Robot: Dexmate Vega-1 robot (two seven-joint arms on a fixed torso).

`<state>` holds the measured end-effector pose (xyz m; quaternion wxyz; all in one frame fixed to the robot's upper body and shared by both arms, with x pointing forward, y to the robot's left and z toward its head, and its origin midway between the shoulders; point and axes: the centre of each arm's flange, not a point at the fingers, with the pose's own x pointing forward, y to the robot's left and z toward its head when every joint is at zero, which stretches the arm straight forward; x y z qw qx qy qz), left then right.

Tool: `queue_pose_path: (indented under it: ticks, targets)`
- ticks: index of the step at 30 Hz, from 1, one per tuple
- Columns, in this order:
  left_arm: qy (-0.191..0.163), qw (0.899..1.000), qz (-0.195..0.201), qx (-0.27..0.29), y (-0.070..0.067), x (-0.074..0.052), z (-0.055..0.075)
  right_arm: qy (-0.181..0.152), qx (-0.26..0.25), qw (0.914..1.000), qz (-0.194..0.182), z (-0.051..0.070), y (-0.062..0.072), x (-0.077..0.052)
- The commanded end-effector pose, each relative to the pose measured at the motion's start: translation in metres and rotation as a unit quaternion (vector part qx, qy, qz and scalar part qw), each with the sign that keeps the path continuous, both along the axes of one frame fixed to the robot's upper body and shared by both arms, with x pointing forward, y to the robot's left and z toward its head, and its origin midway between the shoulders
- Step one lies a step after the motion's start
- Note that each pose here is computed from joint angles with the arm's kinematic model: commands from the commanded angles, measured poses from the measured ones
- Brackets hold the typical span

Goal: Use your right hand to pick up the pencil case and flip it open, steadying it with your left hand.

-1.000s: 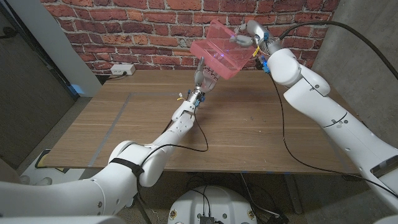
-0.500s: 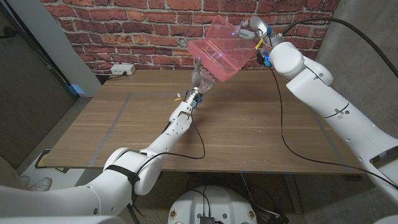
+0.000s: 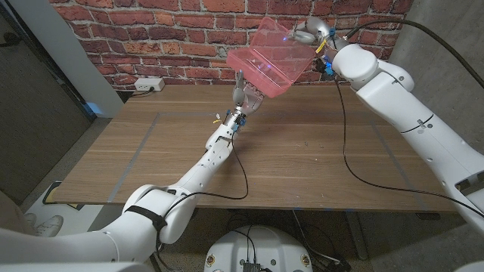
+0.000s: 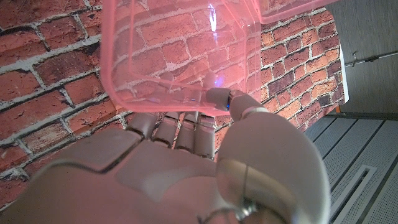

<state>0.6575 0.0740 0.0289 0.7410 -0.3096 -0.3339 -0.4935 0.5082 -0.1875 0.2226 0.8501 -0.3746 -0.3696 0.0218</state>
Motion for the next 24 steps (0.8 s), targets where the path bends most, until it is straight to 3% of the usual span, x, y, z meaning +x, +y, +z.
queue_pose_path:
  ticks: [1, 7, 24]
  targets:
    - [-0.003, 1.0, -0.015, -0.002, 0.0, -0.004, -0.005, 0.034, 0.02, 0.999, 0.022, 0.014, -0.015, 0.009]
    - [-0.007, 1.0, -0.016, -0.004, 0.004, -0.006, -0.004, 0.048, 0.031, 0.998, 0.024, 0.016, -0.019, 0.014]
    - [-0.015, 1.0, -0.024, -0.004, 0.017, -0.006, -0.004, 0.051, 0.059, 0.9968, 0.015, 0.016, -0.022, 0.011]
